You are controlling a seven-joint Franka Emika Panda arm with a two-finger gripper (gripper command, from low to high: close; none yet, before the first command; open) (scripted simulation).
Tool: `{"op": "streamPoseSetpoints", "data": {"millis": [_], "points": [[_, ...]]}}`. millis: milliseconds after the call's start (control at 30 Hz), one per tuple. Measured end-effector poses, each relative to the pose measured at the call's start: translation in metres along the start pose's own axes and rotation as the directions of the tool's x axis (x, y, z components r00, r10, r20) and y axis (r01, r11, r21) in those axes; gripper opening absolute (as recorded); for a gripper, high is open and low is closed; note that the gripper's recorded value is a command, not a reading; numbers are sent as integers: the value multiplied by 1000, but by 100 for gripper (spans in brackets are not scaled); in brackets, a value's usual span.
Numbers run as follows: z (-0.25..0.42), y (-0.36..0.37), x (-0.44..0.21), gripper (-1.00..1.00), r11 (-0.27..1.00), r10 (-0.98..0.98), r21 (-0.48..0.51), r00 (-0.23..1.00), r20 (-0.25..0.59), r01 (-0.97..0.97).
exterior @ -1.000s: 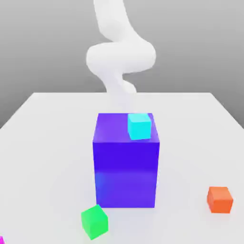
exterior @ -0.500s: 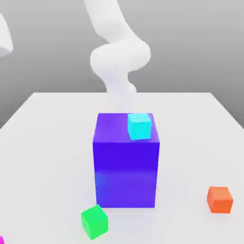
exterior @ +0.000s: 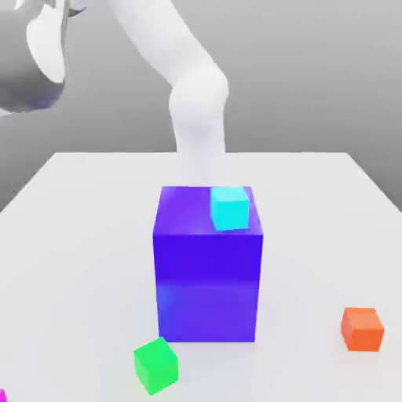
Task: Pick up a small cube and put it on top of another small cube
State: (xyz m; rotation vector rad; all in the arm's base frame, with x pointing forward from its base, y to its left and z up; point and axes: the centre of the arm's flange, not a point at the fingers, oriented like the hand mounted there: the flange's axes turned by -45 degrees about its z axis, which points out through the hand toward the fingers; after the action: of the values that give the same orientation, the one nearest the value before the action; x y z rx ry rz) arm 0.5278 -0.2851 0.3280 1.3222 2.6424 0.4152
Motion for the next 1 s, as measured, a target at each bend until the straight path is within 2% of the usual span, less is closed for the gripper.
{"op": "streamPoseSetpoints", "data": {"millis": [200,400,533,567,767,900,1000], "points": [[61,-22,-6,0,950,-280,123,958,-58,286],[113,-48,-9,0,800,-532,219,829,-171,558],[170,-71,-10,0,751,-583,235,787,-204,617],[181,-74,-9,-100,749,-585,235,785,-206,620],[186,-76,-9,-100,746,-586,241,783,-206,622],[136,-59,-9,-100,744,-588,239,782,-208,624],[140,-41,25,-100,714,-621,201,740,-260,670]]}}
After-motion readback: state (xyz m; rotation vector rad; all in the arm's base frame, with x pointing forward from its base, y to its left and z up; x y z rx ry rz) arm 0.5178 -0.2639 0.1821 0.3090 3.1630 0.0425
